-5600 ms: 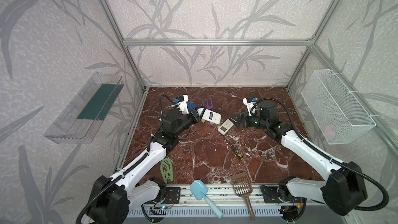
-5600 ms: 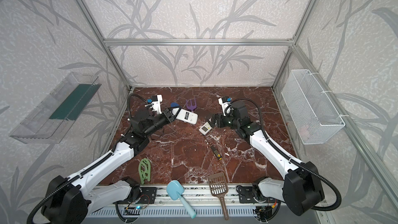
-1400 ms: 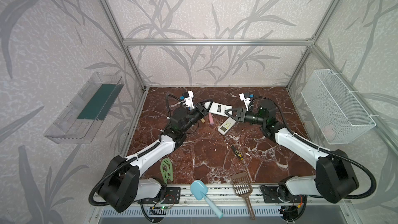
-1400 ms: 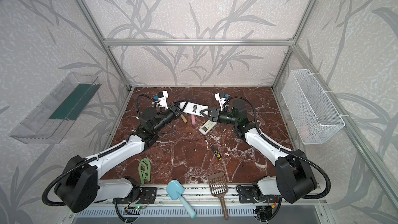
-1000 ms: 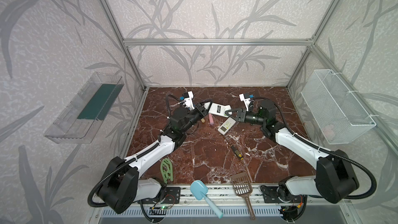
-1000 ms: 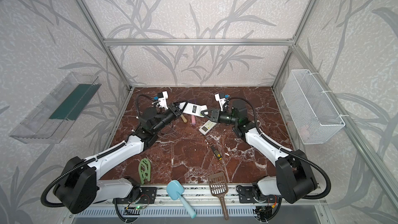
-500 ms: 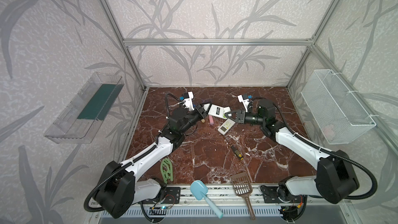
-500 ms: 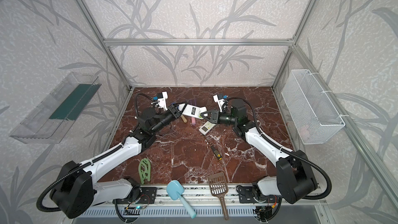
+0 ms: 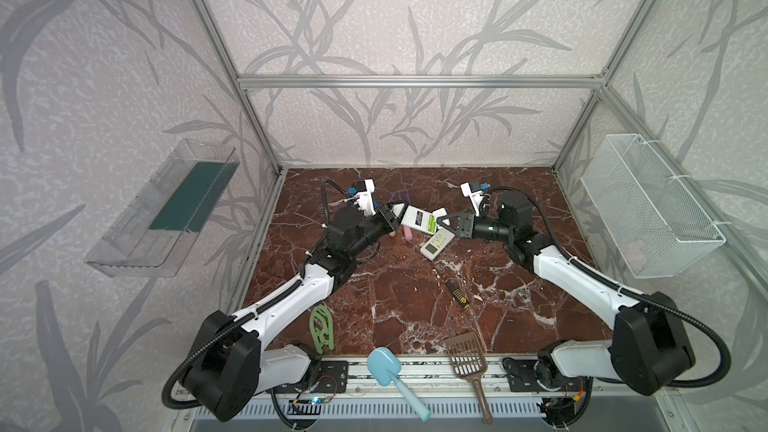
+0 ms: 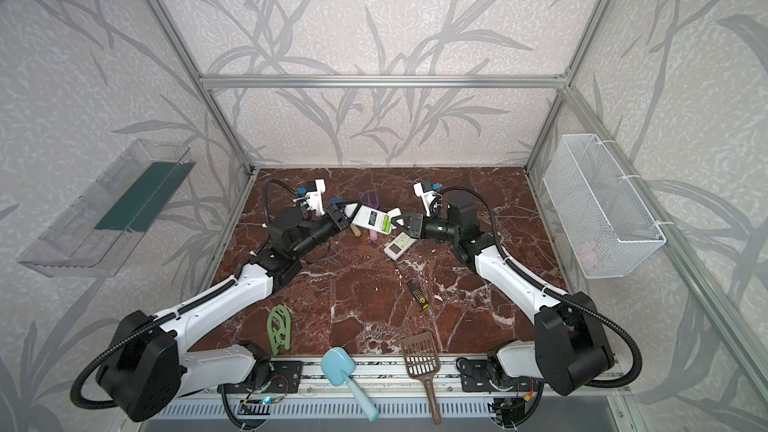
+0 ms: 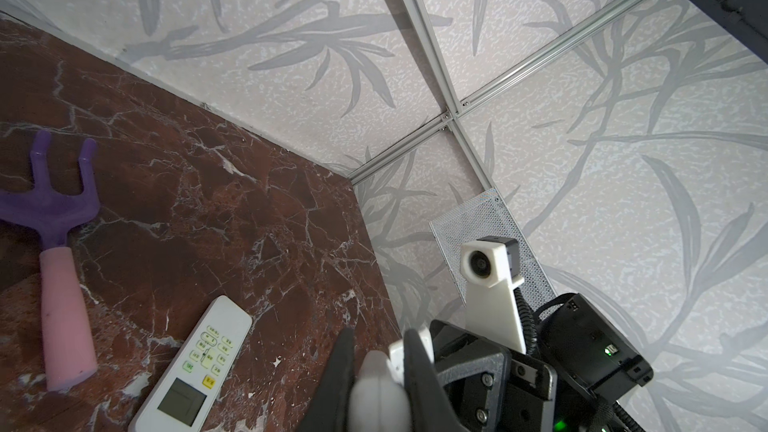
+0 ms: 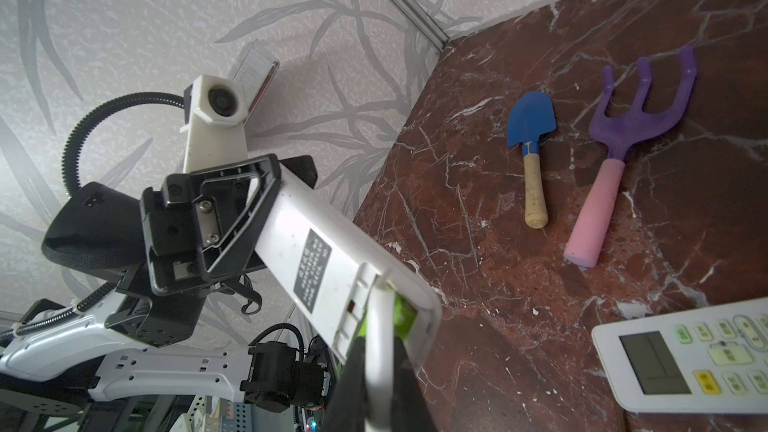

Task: Unload the batteries from the remote control

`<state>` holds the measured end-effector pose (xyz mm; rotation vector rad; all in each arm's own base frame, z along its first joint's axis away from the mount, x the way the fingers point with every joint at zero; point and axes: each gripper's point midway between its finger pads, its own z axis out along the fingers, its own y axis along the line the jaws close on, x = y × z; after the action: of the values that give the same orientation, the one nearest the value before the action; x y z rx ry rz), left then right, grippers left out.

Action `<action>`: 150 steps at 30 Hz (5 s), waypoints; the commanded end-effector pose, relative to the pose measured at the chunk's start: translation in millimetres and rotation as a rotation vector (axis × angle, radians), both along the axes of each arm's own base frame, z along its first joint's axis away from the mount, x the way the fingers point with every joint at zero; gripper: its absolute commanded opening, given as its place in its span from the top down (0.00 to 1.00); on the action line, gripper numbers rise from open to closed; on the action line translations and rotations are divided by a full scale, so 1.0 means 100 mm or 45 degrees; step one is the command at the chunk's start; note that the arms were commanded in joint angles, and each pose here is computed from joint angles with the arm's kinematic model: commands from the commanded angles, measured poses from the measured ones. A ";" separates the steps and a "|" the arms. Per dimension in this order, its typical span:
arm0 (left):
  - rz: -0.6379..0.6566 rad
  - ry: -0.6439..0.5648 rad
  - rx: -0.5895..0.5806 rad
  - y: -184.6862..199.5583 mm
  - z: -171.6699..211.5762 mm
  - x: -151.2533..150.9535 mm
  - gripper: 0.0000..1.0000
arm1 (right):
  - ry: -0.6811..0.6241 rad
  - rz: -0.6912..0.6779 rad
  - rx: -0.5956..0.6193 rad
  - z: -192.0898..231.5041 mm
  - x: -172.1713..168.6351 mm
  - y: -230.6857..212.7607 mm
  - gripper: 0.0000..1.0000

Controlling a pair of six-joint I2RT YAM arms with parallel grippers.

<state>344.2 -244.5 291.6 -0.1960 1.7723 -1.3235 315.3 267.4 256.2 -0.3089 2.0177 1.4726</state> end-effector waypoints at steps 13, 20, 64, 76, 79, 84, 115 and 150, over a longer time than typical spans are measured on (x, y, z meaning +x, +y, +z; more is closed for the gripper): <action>0.085 0.007 0.007 0.16 0.00 0.04 1.00 | -0.032 -0.313 -0.206 -0.14 0.30 -0.59 1.00; 0.067 0.052 0.080 0.15 -0.22 0.01 1.00 | 0.000 -0.667 -0.898 -0.83 0.46 -1.40 1.00; 0.073 0.053 0.143 0.19 -0.34 0.00 1.00 | 0.457 -0.548 -1.531 -2.24 0.65 -1.79 0.76; 0.030 0.068 0.195 0.17 -0.44 -0.06 1.00 | 0.120 -0.335 -1.260 -1.65 0.68 -1.35 0.45; -0.024 0.057 0.210 0.11 -0.45 -0.10 1.00 | -0.089 -0.150 -1.094 -1.34 0.56 -1.01 0.38; -0.070 0.058 0.215 0.07 -0.45 -0.14 1.00 | -0.489 0.063 -0.921 -0.88 0.28 -0.54 0.31; -0.158 0.020 0.179 -0.01 -0.36 -0.24 1.00 | -1.073 0.401 -0.672 -0.39 -0.15 0.84 0.16; 0.462 0.382 0.494 1.21 -0.74 -0.18 0.01 | -1.157 0.794 -0.974 -1.04 -0.14 0.81 0.52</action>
<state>330.2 -158.5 216.8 -0.3743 2.0706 -0.8681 309.6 353.8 167.4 -1.5528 1.6359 0.5550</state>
